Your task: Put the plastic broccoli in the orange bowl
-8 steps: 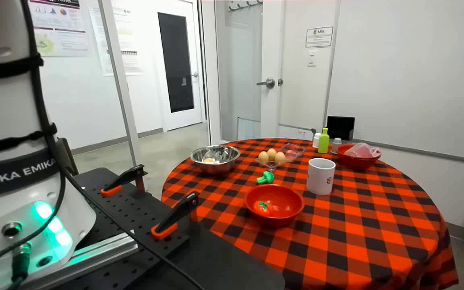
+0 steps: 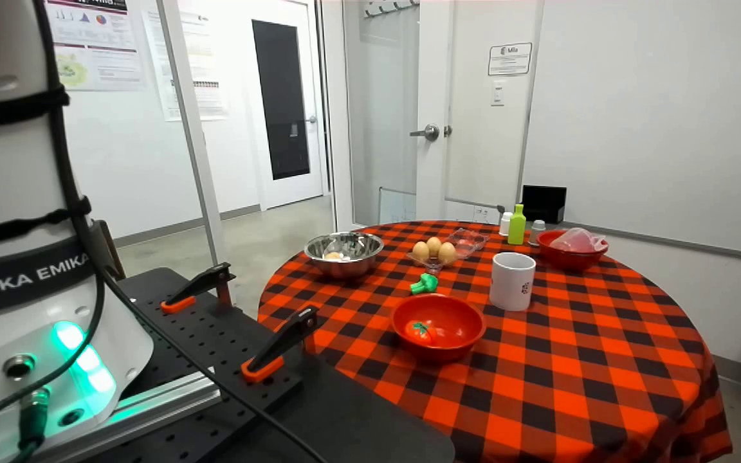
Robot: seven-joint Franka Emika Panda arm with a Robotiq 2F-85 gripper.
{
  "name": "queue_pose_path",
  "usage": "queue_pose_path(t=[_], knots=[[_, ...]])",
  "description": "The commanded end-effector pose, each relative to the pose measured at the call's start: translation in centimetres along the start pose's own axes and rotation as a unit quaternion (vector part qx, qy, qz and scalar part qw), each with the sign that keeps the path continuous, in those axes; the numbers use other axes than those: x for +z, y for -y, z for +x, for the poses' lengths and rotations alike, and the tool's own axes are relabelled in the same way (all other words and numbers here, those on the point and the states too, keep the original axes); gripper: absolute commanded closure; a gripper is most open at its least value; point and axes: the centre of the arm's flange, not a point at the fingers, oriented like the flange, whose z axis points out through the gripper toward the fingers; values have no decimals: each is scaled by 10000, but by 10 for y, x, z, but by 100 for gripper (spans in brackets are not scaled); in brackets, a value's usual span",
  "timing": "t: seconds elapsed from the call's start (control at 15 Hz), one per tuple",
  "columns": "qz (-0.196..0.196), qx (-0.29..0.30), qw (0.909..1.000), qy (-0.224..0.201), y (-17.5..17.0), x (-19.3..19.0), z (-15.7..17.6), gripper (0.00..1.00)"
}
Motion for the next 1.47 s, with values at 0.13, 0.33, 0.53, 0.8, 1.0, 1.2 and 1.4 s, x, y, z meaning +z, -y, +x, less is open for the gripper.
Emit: queue_pose_path(t=[0.13,0.33,0.53,0.8,1.0,1.2,1.4], knots=[[27,-137,9995,278,-18,7,8,0],[303,-599,9954,681,-48,26,30,0],[669,-1095,9865,1020,-81,56,58,0],[1089,-1724,9667,1549,-111,100,97,0],[1259,-2167,9491,1905,-120,132,121,0],[1368,-2381,9385,2092,-121,164,139,0],[1596,-2535,9287,2185,-125,200,154,0]])
